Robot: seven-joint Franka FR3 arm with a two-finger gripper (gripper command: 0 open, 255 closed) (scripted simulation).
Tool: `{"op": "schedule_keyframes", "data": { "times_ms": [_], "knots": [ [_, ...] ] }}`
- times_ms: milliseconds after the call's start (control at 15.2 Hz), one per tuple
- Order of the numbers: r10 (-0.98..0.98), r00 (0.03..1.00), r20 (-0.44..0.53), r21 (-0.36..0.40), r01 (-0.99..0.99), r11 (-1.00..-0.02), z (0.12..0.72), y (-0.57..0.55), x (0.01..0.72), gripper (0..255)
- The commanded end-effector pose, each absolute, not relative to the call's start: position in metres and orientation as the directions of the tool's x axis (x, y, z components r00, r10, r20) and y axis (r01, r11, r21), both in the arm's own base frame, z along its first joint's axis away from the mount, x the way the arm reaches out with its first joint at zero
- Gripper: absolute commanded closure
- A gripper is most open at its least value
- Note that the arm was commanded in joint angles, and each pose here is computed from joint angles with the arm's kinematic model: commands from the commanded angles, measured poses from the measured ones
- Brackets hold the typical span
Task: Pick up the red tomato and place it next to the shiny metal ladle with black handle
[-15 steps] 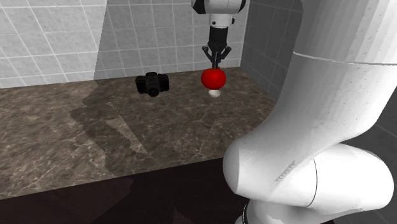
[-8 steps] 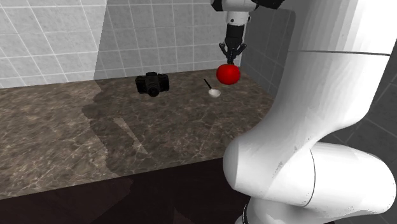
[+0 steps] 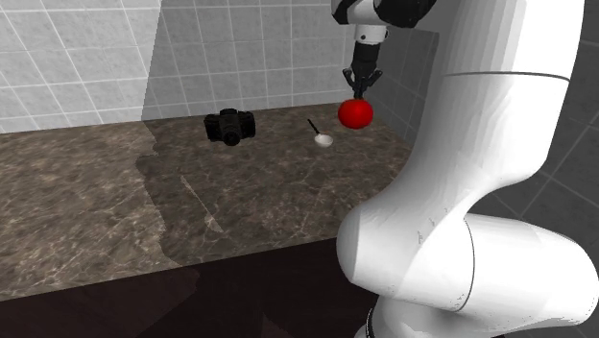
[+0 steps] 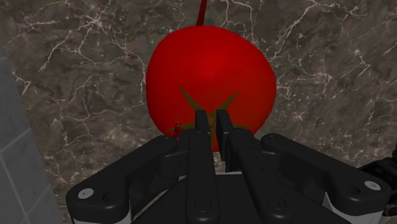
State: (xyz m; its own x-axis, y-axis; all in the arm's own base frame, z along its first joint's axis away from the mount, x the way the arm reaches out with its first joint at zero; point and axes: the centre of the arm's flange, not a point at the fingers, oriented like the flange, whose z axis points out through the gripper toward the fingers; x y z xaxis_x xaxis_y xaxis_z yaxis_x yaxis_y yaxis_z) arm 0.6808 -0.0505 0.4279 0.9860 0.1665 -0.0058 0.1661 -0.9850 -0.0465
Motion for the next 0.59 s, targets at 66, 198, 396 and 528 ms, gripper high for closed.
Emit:
{"op": "schedule_keyframes", "data": {
  "times_ms": [66,198,396,528],
  "knots": [
    [0.167,0.986,-0.005,-0.046,0.167,-0.985,0.411,-0.051,0.681,255],
    [0.167,0.986,-0.005,-0.046,0.167,-0.985,0.401,-0.051,0.681,255],
    [0.167,0.986,-0.005,-0.046,0.167,-0.985,0.385,-0.051,0.681,255],
    [0.167,0.986,-0.005,-0.046,0.167,-0.985,0.375,-0.051,0.681,255]
  ]
}}
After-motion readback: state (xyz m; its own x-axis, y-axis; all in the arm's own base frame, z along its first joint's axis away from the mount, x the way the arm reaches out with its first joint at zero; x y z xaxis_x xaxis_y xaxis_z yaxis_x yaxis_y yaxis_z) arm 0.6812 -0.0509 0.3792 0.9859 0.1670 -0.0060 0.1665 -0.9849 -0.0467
